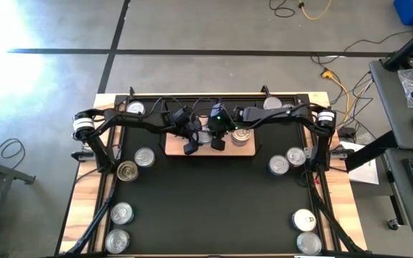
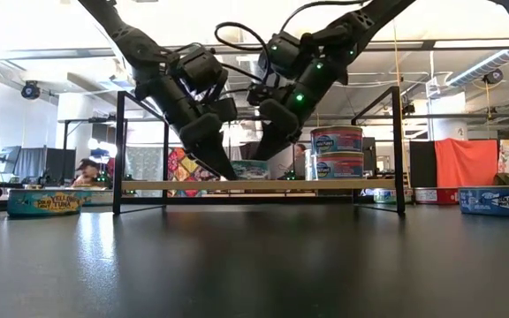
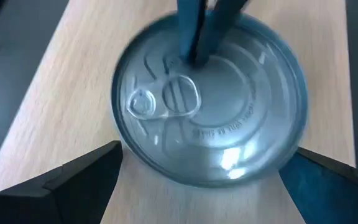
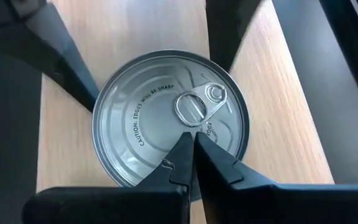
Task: Stack canned seafood by type on shelf
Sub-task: Put the light blue tuna can on the shelf
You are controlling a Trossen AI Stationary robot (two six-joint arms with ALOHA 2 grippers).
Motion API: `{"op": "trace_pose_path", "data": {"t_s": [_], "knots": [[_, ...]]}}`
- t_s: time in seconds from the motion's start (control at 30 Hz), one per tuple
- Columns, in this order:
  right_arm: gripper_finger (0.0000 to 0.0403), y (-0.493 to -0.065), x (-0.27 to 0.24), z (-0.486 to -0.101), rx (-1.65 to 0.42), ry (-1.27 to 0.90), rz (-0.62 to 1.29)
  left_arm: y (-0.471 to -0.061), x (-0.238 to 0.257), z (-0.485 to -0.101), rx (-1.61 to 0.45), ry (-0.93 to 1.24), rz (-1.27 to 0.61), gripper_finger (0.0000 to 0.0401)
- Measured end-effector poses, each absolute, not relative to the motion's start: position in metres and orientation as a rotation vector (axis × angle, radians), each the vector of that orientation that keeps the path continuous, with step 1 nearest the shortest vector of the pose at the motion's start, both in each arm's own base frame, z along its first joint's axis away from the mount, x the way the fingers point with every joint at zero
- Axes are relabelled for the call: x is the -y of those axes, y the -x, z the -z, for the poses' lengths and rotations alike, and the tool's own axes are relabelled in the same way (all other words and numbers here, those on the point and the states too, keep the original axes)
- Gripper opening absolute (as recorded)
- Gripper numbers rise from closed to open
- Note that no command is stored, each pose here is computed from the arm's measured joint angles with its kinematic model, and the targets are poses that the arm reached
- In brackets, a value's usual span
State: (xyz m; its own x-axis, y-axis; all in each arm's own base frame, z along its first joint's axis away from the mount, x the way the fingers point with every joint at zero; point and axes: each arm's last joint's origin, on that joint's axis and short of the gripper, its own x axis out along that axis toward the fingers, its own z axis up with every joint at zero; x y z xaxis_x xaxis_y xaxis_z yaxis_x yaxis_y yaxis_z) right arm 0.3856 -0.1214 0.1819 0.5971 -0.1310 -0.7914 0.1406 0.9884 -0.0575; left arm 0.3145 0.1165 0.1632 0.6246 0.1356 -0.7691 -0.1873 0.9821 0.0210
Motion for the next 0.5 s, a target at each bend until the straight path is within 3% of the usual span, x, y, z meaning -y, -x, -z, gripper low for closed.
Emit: {"op": "trace_pose_path", "data": {"t_s": [0.33, 0.5], "knots": [[0.0012, -0.384, 0.121, -0.206, -0.874, 0.021, 0.166, -0.31, -0.117, -0.169, -0.896, 0.028, -0.226, 0.04], [0.0012, -0.39, 0.119, -0.219, -0.81, 0.034, 0.119, -0.307, -0.118, -0.199, -0.936, -0.022, -0.279, 0.04]]}}
